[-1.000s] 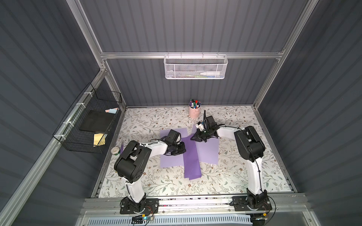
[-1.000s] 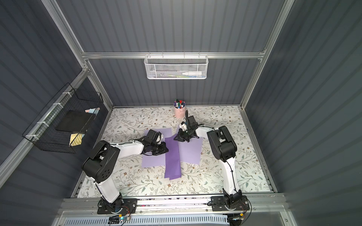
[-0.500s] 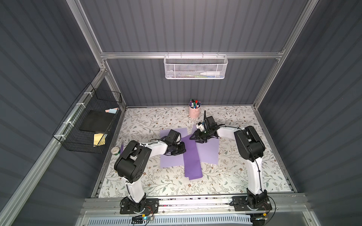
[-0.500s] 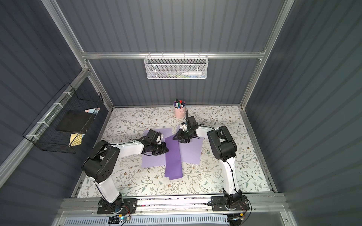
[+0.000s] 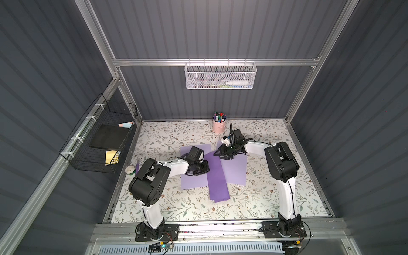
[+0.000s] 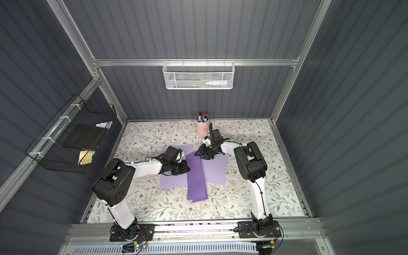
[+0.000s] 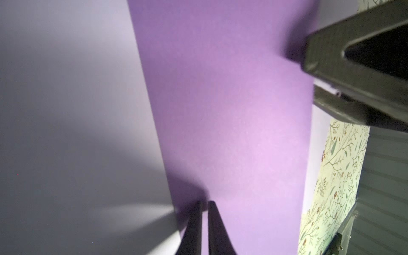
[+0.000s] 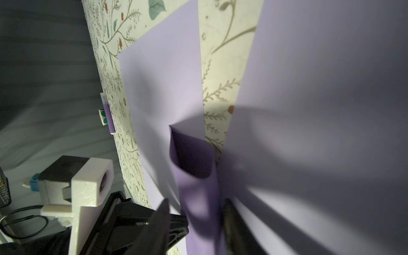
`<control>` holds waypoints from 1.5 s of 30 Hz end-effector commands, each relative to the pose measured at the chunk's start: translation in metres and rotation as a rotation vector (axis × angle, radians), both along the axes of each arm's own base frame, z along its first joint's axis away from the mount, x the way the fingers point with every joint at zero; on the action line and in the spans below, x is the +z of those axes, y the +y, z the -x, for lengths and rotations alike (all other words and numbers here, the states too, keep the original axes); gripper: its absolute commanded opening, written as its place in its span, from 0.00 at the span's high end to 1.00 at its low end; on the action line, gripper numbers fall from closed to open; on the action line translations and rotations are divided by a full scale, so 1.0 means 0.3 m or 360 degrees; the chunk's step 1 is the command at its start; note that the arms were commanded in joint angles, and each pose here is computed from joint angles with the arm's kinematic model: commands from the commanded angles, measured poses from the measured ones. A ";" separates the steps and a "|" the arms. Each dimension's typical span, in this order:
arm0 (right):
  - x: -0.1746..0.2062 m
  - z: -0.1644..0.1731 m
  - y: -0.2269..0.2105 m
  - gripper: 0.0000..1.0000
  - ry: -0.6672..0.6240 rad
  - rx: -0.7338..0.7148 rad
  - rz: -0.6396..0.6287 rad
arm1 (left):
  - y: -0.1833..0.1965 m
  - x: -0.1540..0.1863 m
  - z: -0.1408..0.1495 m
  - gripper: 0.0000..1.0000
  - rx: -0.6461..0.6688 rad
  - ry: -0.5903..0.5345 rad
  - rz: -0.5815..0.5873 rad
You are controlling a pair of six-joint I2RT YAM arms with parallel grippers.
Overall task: Fold the rectangular paper in half along the long edge
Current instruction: Fold the paper.
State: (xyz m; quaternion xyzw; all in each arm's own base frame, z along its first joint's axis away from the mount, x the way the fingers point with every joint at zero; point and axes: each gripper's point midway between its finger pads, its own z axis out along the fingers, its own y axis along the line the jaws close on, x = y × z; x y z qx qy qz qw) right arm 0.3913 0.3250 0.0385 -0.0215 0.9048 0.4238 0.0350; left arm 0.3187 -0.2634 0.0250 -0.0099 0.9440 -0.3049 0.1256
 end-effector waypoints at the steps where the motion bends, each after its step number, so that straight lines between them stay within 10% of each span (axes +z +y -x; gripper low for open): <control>1: 0.054 0.014 -0.053 0.41 -0.0078 -0.0039 0.0092 | 0.015 -0.056 0.043 0.88 -0.0038 0.0094 -0.0076; 5: 0.118 0.050 -0.111 0.48 -0.0145 -0.0119 0.0123 | 0.013 -0.045 0.044 0.88 -0.0051 0.0094 -0.0084; 9: 0.173 0.135 -0.105 0.85 -0.0122 -0.0093 0.0071 | 0.007 -0.021 0.028 0.88 -0.0057 0.0072 -0.0085; 12: 0.174 0.213 -0.054 0.95 -0.0092 0.0024 0.0034 | -0.005 -0.009 0.009 0.87 -0.0058 0.0052 -0.0074; 45: -0.226 0.398 -0.161 1.00 0.0302 0.0021 0.0183 | -0.113 0.079 -0.027 0.86 -0.0127 -0.0037 -0.0006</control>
